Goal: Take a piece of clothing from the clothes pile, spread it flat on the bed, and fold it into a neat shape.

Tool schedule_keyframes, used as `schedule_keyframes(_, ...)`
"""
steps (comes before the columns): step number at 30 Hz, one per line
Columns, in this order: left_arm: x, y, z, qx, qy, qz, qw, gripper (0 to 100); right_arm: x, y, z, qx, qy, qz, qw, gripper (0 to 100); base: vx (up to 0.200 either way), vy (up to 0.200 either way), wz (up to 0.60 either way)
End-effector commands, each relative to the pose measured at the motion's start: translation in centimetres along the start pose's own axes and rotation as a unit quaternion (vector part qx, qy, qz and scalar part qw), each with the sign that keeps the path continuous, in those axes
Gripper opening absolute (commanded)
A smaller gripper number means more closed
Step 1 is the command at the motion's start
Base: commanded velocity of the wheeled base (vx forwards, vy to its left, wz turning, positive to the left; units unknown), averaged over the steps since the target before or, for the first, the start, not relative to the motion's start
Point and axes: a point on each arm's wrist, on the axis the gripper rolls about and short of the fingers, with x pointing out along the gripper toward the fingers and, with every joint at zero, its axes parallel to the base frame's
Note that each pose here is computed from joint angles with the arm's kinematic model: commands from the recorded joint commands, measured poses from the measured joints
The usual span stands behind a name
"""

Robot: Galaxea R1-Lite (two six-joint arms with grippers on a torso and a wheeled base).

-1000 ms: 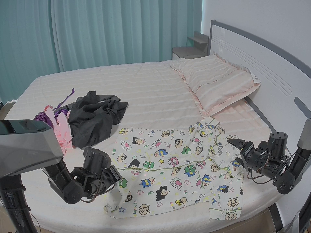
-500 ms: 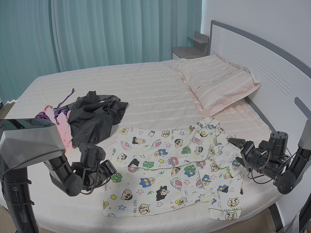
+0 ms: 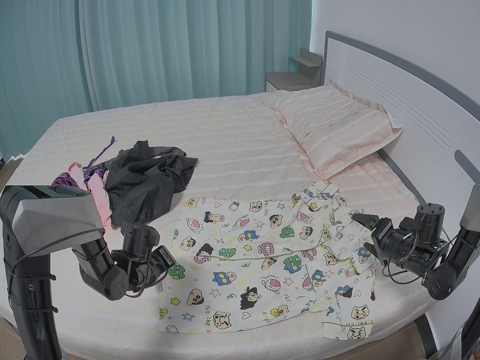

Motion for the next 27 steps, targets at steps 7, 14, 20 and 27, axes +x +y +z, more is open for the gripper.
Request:
schedule_keyframes(7, 0.5, 0.5, 0.1, -0.005, 0.000, 0.009, 0.9999, 0, 0.1, -0.1, -0.1, 0.001, 0.002, -0.002, 1.0000, 100, 0.000, 0.000, 0.00)
schedule_keyframes(14, 0.7, 0.8, 0.0, -0.008, 0.003, 0.014, 0.9999, 100, 0.1, -0.1, 0.0, 0.001, 0.001, -0.003, 1.0000, 100, 0.000, 0.000, 0.00)
schedule_keyframes(20, -1.2, 2.3, 2.6, -0.046, 0.000, 0.005, 0.9989, 100, 0.0, -0.1, 0.1, 0.000, -0.001, -0.002, 1.0000, 100, 0.000, 0.000, 0.00)
schedule_keyframes(27, -6.7, 3.7, 4.3, -0.096, 0.039, -0.064, 0.9926, 100, -0.1, -0.2, -0.2, 0.000, 0.005, -0.004, 1.0000, 100, 0.000, 0.000, 0.00)
